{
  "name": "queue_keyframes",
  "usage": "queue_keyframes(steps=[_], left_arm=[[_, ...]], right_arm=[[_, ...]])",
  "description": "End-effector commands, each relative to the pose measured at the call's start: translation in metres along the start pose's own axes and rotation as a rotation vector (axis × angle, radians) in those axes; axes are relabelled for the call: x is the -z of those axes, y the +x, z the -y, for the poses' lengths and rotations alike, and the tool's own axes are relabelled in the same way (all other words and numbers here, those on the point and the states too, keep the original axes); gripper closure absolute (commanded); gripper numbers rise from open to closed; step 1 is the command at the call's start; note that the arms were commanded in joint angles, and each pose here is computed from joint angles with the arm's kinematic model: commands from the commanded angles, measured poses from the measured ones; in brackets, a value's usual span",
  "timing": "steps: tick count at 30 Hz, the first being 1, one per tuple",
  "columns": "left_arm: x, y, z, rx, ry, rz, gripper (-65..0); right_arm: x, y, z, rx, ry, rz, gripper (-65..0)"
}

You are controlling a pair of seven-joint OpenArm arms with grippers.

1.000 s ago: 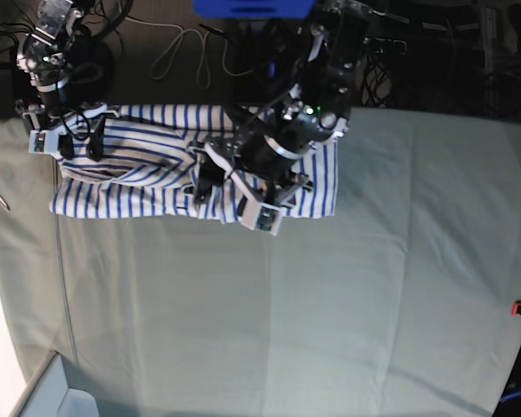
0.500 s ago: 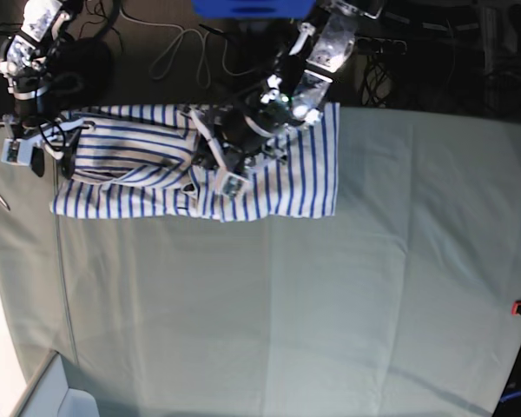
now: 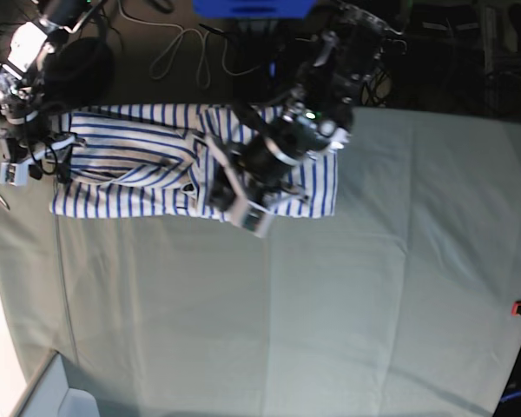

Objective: Layout the t-shirt on the table in an organized manner, then fold the t-shirt properly
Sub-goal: 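Grasp the strip end with the left gripper and fold it toward the right gripper, then grasp the other strip end with the right gripper and fold it over the stack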

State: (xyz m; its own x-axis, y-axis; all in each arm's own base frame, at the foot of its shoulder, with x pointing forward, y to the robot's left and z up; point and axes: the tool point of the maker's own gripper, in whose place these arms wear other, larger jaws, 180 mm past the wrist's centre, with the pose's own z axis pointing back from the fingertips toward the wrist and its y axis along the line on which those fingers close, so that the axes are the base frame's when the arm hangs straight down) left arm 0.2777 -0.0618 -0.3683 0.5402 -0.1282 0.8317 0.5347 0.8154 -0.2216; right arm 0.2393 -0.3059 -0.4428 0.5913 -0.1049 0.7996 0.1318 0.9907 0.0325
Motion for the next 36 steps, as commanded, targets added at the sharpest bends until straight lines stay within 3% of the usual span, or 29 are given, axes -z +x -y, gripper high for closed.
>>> queue_keyframes(steps=[1, 8, 11, 16, 21, 30, 32, 35, 36], left_arm=[[-0.009, 0.017, -0.004, -0.001, 0.004, 0.061, -10.0], [-0.066, 0.029, -0.107, -0.069, 0.285, 0.144, -10.0], [-0.091, 0.029, -0.147, -0.175, 0.374, 0.192, -10.0], [-0.133, 0.032, -0.199, -0.355, 0.463, 0.305, -10.0], [-0.155, 0.028, -0.223, -0.387, 0.508, 0.325, -10.0], [-0.161, 0.006, -0.24, -0.432, 0.559, 0.293, -10.0], [-0.161, 0.006, -0.239, -0.432, 0.557, 0.292, -10.0], [-0.161, 0.006, -0.239, -0.432, 0.557, 0.292, -10.0], [-0.161, 0.006, -0.239, -0.432, 0.557, 0.292, -10.0]], right_arm=[[0.001, 0.008, 0.005, -0.006, 0.001, 0.014, -35.5], [0.006, -0.029, -0.001, 0.041, 0.026, -0.086, -35.5], [0.011, -0.05, -0.01, 0.074, 0.053, -0.136, -35.5], [0.017, -0.065, -0.038, 0.047, 0.131, -0.187, -35.0], [0.011, -0.08, -0.054, 0.027, 0.171, -0.221, -31.7], [0.007, -0.092, -0.06, 0.025, 0.184, -0.249, -29.1], [0.006, -0.092, -0.059, 0.024, 0.183, -0.25, -21.3], [0.006, -0.092, -0.059, 0.024, 0.183, -0.25, 0.0], [0.006, -0.091, -0.058, 0.021, 0.181, -0.248, 0.0]])
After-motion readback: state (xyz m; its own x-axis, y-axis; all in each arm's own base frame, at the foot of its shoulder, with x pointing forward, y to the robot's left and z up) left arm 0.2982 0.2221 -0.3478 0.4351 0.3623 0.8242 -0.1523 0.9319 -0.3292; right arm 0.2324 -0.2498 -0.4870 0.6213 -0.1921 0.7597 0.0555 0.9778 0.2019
